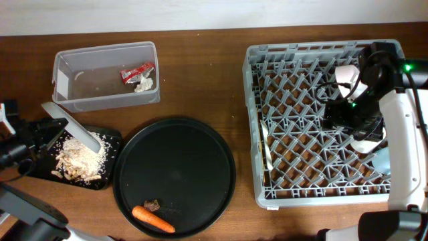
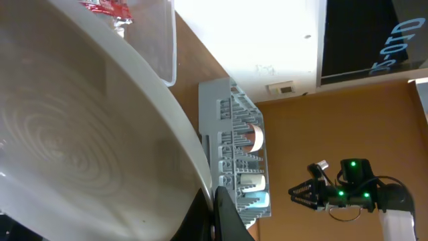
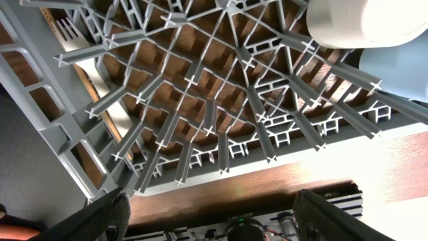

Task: Sort waste into correct bins and load items into the dishwasher rack
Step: 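Carry the white plate to the rack and stand it upright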

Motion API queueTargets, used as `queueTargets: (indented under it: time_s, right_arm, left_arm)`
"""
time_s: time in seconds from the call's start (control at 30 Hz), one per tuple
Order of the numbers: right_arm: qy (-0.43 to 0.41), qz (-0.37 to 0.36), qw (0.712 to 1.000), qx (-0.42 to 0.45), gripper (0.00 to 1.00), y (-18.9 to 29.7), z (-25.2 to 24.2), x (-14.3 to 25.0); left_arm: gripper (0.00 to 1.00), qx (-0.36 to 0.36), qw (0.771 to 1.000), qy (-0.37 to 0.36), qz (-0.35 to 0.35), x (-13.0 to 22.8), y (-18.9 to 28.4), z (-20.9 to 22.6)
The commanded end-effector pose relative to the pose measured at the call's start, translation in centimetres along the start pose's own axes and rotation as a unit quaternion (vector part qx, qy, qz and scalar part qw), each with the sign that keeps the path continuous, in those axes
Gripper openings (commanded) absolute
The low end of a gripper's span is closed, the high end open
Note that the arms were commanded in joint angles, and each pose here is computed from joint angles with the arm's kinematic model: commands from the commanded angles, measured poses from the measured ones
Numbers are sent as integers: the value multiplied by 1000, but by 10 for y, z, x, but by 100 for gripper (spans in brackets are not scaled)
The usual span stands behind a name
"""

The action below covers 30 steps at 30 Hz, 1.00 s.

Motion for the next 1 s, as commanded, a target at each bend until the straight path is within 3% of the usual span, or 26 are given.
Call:
queueTargets:
  time_s: [0.0,0.17,0.33,0.5,0.67,0.83,0.9,0.97]
  right_arm:
    - [2,4,1000,-3,81,-1,0,0]
    - [1,5,1000,17,81,-1,-5,1]
    - [-64,-5,995,76,80,0,-33,-2]
    - [-160,0,985,67,80,2,-70,-4]
    - [-177,4,983,47,81,1,-76,-3]
    - [-173,5,984,47,81,1,-74,-3]
    - [-173,5,984,47,81,1,-74,-3]
    - [-173,5,984,48,81,1,-74,-3]
  left_arm:
    - [0,13,1000,-6,-6,-1,0,-4]
    - [0,15,1000,-11,15,3,-10,-12]
    - [0,30,989,-104,101,22,-58,-61]
    - [0,95,952,-202,211,62,-129,-114]
    - [0,116,924,-229,283,95,-202,-148]
    - [0,144,900,-292,291,133,-277,-206]
    - [0,217,866,-362,268,158,-302,-250]
    - [0,243,854,-391,242,179,-321,-280]
Point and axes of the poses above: each gripper's point midway between its finger pads, its own y axis back along the fingers, its own z axis along the line the jaws close on, x = y × z, the point moved 6 cm from there along y, back along the fingers, and after that the axes turned 4 degrees about -y, right-handed, at the moved point
